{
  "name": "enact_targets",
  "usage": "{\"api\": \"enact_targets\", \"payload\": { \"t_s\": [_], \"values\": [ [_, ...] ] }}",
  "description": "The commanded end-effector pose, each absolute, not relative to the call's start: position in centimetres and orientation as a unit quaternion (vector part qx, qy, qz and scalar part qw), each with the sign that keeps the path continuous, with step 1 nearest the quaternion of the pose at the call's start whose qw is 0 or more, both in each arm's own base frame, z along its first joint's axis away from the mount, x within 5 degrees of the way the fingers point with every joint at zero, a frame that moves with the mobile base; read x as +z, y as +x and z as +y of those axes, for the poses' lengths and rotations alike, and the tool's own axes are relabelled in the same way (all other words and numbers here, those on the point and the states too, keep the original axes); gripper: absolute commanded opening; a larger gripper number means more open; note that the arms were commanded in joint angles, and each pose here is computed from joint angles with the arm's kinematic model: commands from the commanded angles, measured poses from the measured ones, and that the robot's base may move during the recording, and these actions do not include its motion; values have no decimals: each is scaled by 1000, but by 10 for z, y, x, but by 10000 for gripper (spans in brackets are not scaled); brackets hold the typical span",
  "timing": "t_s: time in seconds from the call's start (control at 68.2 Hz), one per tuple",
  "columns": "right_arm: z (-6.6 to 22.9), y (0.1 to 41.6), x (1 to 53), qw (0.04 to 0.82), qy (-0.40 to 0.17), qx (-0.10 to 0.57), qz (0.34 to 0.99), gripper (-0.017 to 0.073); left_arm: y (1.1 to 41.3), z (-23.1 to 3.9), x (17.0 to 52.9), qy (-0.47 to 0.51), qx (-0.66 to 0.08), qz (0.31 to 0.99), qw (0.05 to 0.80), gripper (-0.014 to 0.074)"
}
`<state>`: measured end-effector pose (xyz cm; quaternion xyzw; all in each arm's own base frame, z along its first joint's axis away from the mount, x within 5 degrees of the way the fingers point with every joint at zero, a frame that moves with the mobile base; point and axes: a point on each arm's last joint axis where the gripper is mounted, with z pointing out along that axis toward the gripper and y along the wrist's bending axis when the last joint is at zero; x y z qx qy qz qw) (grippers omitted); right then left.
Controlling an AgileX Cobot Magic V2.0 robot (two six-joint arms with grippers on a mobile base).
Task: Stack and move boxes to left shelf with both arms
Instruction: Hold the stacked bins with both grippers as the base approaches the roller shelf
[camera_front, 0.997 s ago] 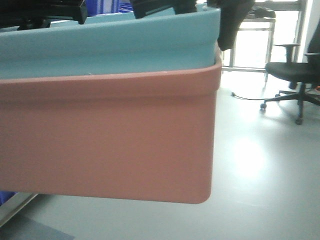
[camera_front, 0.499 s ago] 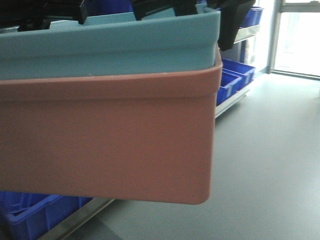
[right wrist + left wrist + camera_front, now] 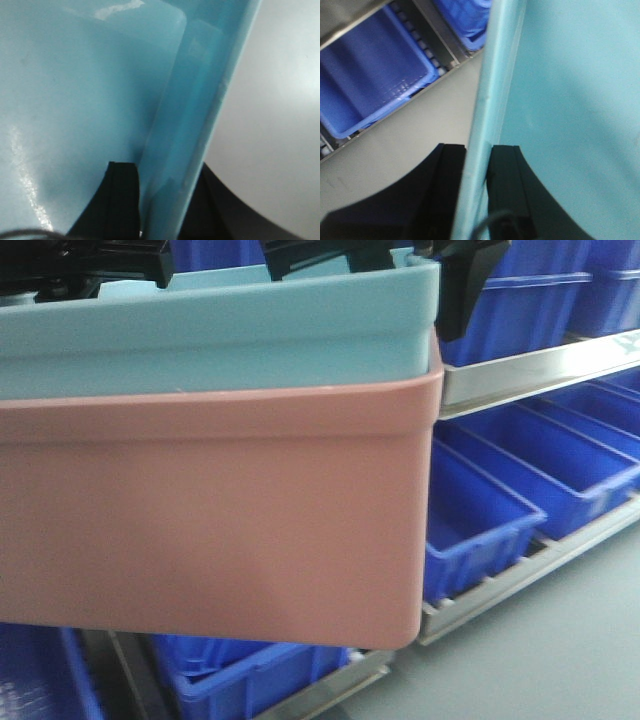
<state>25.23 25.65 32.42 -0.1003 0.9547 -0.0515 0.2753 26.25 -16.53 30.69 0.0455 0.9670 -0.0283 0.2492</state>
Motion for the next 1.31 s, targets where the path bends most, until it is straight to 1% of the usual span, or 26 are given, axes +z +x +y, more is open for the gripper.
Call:
{"api": "enact_targets", "payload": {
  "t_s": [0.0, 1.291],
  "values": [
    [270, 249, 357, 342, -99, 53, 933, 53, 255, -187, 343, 30, -154, 938, 308, -10],
    [270, 249, 357, 342, -99, 53, 933, 53, 255, -187, 343, 30, -154, 938, 308, -10]
  ]
}}
